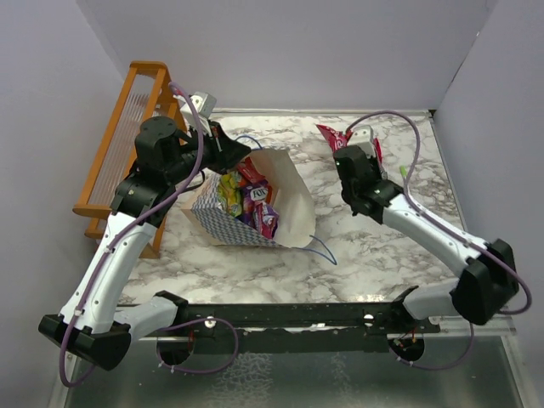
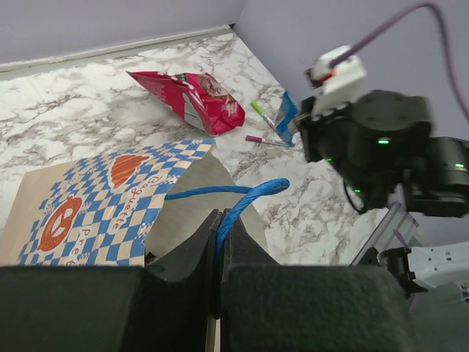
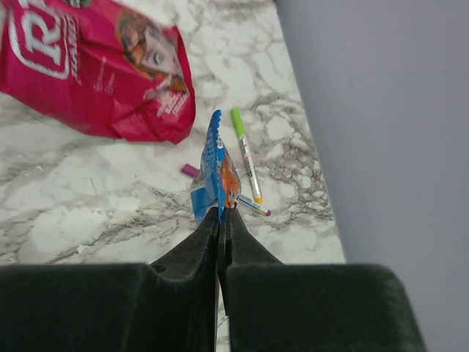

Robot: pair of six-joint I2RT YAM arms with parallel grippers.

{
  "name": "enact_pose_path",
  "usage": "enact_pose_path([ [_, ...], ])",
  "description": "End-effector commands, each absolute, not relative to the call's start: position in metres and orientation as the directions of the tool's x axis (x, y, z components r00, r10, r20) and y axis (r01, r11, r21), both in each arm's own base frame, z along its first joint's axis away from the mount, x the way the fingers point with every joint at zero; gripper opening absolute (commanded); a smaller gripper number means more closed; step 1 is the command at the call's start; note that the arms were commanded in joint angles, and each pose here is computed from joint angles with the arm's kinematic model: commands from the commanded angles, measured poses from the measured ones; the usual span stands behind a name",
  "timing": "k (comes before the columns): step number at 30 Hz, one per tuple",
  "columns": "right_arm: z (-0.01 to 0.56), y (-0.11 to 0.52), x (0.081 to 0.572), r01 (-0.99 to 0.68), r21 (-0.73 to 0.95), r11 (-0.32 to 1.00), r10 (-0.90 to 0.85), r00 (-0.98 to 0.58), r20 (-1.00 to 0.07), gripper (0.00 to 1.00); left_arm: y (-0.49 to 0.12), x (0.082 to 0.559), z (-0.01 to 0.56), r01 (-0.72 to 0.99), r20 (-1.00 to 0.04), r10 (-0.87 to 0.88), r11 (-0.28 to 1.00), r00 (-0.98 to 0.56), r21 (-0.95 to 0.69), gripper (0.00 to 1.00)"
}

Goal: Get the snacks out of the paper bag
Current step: Place the snack at the center of the board.

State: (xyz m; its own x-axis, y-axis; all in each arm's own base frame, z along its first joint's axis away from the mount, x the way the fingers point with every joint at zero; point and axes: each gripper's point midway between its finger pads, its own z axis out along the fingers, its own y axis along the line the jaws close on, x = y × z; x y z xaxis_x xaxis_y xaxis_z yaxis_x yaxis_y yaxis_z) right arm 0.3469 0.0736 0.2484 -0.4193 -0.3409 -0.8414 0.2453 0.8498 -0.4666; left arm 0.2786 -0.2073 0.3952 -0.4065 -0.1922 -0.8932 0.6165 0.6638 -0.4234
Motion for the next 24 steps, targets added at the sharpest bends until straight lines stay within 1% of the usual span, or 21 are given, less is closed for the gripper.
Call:
enact_pose_path([
  [1,0.185,0.071,0.36,0.214,-0.487,0.847,-0.301,-0.562,-0.771,0.01,-0.217,0.262,0.428,0.708,-0.911,-0.215,0.575,-0.352,-0.409,0.0],
  [4,0.153,0.062,0.36,0.218,-0.532,0.818,-0.294,-0.636,-0.713,0.01,-0.219,0.26,0.428,0.721,-0.911,-0.213,0.56,-0.352,-0.409,0.0],
  [8,0.12,0.057,0.361,0.213,-0.579,0.787,-0.299,-0.69,-0.659,0.01,-0.222,0.255,0.428,0.739,-0.913,-0.211,0.536,-0.35,-0.407,0.0],
  [11,0.095,0.07,0.369,0.163,-0.568,0.806,-0.298,-0.718,-0.629,0.01,-0.225,0.249,0.431,0.764,-0.915,-0.207,0.503,-0.347,-0.404,0.0],
  [14,0.074,0.093,0.382,0.106,-0.505,0.856,-0.269,-0.744,-0.612,0.01,-0.229,0.246,0.423,0.777,-0.912,-0.2,0.477,-0.359,-0.411,0.0],
  [15,0.069,0.103,0.388,0.084,-0.476,0.875,-0.26,-0.749,-0.61,0.03,-0.23,0.245,0.423,0.783,-0.911,-0.2,0.467,-0.36,-0.411,0.0],
  [19,0.06,0.142,0.403,0.003,-0.327,0.945,-0.214,-0.75,-0.626,0.14,-0.233,0.24,0.42,0.803,-0.912,-0.189,0.432,-0.365,-0.411,0.0],
  [24,0.075,0.157,0.404,-0.027,-0.236,0.971,-0.182,-0.721,-0.669,0.34,-0.235,0.234,0.419,0.819,-0.915,-0.171,0.409,-0.366,-0.404,0.0],
])
